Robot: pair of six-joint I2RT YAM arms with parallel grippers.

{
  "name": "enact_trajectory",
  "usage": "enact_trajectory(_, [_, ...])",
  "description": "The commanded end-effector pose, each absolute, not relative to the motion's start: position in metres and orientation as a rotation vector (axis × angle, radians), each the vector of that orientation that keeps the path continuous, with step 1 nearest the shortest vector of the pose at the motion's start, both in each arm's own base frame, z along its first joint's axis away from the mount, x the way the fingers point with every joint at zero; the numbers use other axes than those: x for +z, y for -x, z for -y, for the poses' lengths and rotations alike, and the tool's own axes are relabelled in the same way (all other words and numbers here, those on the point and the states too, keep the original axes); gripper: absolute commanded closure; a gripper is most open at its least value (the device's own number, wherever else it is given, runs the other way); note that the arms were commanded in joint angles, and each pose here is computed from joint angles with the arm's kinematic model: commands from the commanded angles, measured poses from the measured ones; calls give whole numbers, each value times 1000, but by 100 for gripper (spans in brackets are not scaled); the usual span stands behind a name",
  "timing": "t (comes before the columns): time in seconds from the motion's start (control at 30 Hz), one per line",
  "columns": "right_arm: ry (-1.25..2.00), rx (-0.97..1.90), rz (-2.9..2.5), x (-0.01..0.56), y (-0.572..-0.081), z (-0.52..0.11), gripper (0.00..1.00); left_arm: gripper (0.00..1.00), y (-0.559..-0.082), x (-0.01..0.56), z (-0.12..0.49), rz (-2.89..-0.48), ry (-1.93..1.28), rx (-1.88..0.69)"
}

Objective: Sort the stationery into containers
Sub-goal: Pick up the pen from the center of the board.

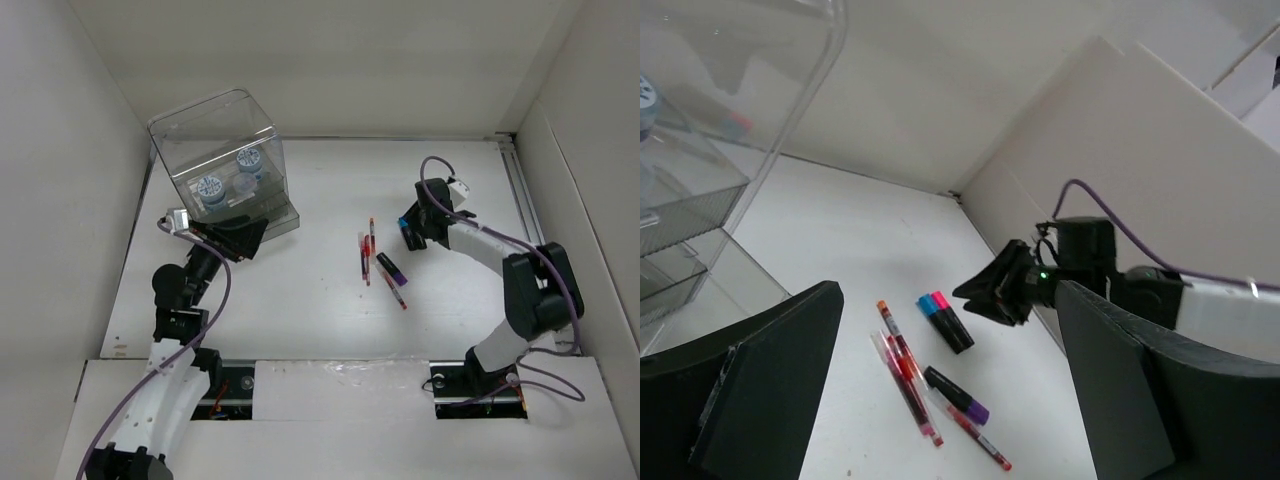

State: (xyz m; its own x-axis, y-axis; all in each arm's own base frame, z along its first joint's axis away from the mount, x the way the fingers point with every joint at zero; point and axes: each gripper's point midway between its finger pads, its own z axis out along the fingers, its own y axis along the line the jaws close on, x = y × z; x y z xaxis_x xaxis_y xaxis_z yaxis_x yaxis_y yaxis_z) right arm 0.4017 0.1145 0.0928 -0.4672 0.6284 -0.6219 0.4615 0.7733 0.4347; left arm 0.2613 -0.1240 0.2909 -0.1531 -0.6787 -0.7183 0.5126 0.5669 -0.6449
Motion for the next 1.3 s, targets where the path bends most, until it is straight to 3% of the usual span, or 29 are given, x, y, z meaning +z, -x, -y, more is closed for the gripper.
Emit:
enact_trajectory(0.0, [-861, 275, -2166, 90, -422, -106, 55, 16, -254, 313, 131, -1339, 49, -1008])
enact_trajectory(0.23, [-878, 323, -2223, 84, -430, -99, 44, 16, -250, 306, 139, -1357, 27, -1015])
enact_trajectory(0.77, [-835, 343, -2401, 55, -412, -109, 43, 16, -251, 304, 141, -1365, 34, -1016])
enact_trajectory(0.8, [-820, 321, -2422, 49, -409, -111, 41, 16, -251, 304, 141, -1365, 34, -1016])
enact_trajectory(0.83, [-819, 323, -2420, 52, -411, -111, 19, 16, -252, 302, 141, -1376, 38, -1015])
enact_trajectory(1.1, [-780, 246, -2490, 43, -403, -117, 16, 16, -247, 306, 140, -1370, 32, -1010])
enact_trajectory(1.27, [-739, 239, -2509, 41, -400, -130, 32, 16, -245, 308, 140, -1361, 29, -1010])
